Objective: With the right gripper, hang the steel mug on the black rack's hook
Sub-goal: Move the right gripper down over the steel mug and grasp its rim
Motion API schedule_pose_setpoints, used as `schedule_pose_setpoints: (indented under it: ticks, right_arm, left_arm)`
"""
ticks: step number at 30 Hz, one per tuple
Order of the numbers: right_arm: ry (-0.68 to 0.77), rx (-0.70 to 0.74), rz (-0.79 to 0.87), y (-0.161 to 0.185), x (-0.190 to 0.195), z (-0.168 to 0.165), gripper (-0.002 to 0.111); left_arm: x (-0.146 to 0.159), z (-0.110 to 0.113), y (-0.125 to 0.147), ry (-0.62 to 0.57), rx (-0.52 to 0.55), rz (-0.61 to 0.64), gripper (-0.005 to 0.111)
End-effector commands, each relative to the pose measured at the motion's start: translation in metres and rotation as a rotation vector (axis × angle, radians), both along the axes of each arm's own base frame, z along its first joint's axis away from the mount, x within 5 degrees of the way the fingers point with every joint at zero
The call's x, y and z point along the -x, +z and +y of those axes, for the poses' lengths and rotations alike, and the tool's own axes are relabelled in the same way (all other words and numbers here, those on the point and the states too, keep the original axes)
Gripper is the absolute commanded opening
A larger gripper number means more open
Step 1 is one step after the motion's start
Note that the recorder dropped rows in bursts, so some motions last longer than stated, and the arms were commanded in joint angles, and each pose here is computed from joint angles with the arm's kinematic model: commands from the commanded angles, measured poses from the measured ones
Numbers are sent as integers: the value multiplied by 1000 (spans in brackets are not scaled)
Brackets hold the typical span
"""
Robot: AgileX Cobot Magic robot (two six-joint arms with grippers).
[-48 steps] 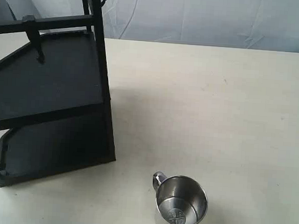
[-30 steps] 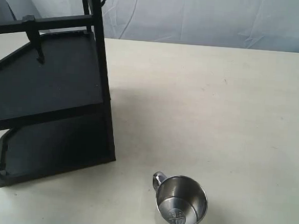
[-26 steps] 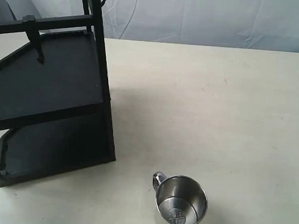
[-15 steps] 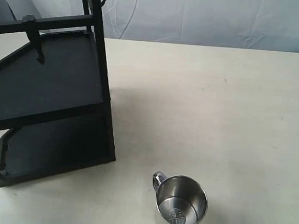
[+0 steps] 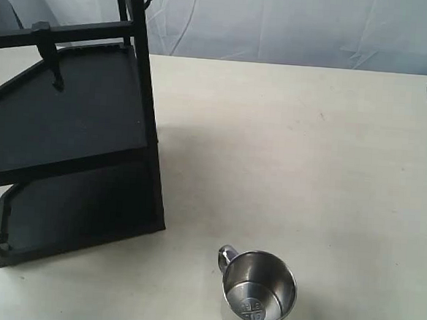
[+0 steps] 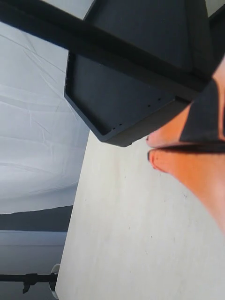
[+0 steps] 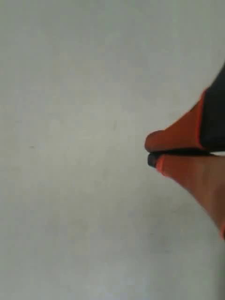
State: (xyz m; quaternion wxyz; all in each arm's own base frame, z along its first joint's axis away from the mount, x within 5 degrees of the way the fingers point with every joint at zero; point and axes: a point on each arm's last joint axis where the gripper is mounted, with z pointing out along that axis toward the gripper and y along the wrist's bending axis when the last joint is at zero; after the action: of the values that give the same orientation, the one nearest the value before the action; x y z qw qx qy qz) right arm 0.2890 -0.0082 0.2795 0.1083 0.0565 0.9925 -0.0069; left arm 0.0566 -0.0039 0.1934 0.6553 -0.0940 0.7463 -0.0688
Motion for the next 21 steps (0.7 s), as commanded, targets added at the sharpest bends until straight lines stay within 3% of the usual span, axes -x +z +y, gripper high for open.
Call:
schedule_pose_setpoints:
  ticks: [1,5,7,8,9,12,16,21]
  right_arm:
    - [69,-127,122,-14,-3,24,-1]
    - [206,-191,146,-13,3,61,0]
    - [302,-190,159,-13,8,81,8]
    - [348,-199,160,-13,10,90,13]
    - [420,-251,167,-11,17,113,30]
    - [485,-306,182,-10,28,140,54]
    - [544,-279,206,-11,44,166,57]
    - [526,-184,213,-14,51,173,57]
  left_arm:
    - [0,0,1,3,14,-13,2]
    - [0,0,1,3,14,-13,2]
    - [0,0,1,2,12,-13,2]
    - [0,0,1,2,12,-13,2]
    - [0,0,1,2,12,-13,2]
    - [0,0,1,2,12,-13,2]
    - [0,0,1,2,12,-13,2]
    - [0,0,1,0,36,-17,2]
